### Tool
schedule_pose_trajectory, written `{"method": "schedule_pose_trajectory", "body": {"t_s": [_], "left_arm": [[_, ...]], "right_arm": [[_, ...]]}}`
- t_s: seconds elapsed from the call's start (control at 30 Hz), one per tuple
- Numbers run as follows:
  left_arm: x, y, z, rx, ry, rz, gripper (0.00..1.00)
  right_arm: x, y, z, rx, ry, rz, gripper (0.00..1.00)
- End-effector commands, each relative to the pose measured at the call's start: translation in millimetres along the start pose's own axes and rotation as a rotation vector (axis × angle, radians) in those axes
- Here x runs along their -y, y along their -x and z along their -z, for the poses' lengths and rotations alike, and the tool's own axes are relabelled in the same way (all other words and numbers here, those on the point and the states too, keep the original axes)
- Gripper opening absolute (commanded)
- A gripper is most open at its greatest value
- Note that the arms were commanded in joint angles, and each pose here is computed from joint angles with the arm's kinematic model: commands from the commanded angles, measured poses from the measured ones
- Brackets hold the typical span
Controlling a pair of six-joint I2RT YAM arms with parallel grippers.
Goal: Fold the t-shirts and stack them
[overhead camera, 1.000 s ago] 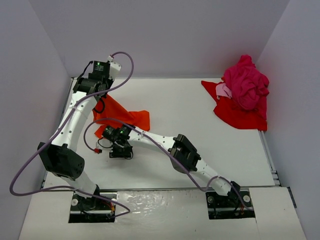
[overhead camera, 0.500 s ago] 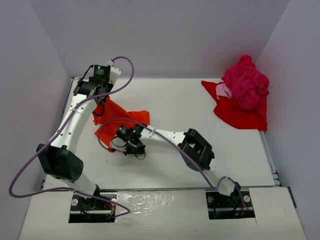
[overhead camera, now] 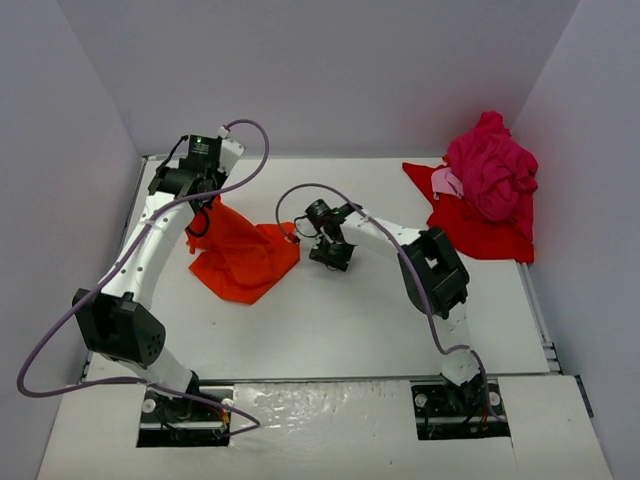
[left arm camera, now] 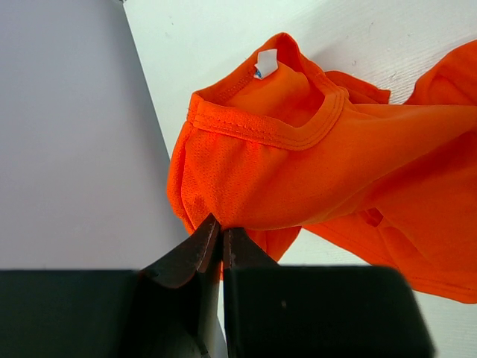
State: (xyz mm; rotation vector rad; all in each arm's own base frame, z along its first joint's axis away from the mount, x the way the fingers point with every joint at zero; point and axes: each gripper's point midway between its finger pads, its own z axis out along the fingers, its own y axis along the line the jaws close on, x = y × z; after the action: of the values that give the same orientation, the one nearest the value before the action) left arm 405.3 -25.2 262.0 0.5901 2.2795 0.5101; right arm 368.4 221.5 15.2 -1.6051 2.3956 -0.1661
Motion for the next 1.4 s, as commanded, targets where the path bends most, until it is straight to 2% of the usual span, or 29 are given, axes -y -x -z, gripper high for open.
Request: {"method": "schedule_pose_trajectory", "body": {"t_s": [0.0, 0.2, 0.47, 0.67, 0.83, 1.07, 1.13, 1.17, 1.23, 1.3, 1.33, 1.37], "left_arm": [[-20, 20, 16, 0.084, 0.064, 0.065, 0.0], [-19, 23, 15, 0.081, 0.06, 0.11, 0.0], [-23, 24, 18, 0.066, 0.075, 0.149, 0.0], [-20, 22, 21, 0.063, 0.059, 0.146, 0.0], [-18, 18, 19, 0.057, 0.056, 0.134, 0.0], [-15, 13, 18, 0.052, 0.052, 0.12, 0.0], [-14, 12, 18, 0.049, 0.048, 0.113, 0.0], [-14, 12, 18, 0.049, 0.048, 0.111, 0.0], [-14, 12, 19, 0.051, 0.045, 0.108, 0.0], [-14, 12, 19, 0.051, 0.044, 0.106, 0.0], [-14, 11, 18, 0.049, 0.044, 0.105, 0.0], [-14, 11, 18, 0.047, 0.045, 0.104, 0.0]], "right_arm": [[-52, 64, 42, 0.116, -0.035, 0.152, 0.44], [-104, 114, 75, 0.235, -0.021, 0.264, 0.45], [-140, 162, 89, 0.319, -0.028, 0.389, 0.48], [-177, 183, 69, 0.343, 0.057, 0.456, 0.49], [-199, 196, 49, 0.345, 0.1, 0.486, 0.54], [-210, 210, 18, 0.336, 0.117, 0.491, 0.59], [-211, 210, 11, 0.323, 0.113, 0.489, 0.56], [-212, 208, 5, 0.313, 0.117, 0.489, 0.5], [-215, 203, -3, 0.292, 0.124, 0.493, 0.31], [-213, 197, -10, 0.268, 0.114, 0.49, 0.07], [-212, 191, -14, 0.246, 0.11, 0.489, 0.0], [-209, 185, -17, 0.227, 0.105, 0.49, 0.0]]}}
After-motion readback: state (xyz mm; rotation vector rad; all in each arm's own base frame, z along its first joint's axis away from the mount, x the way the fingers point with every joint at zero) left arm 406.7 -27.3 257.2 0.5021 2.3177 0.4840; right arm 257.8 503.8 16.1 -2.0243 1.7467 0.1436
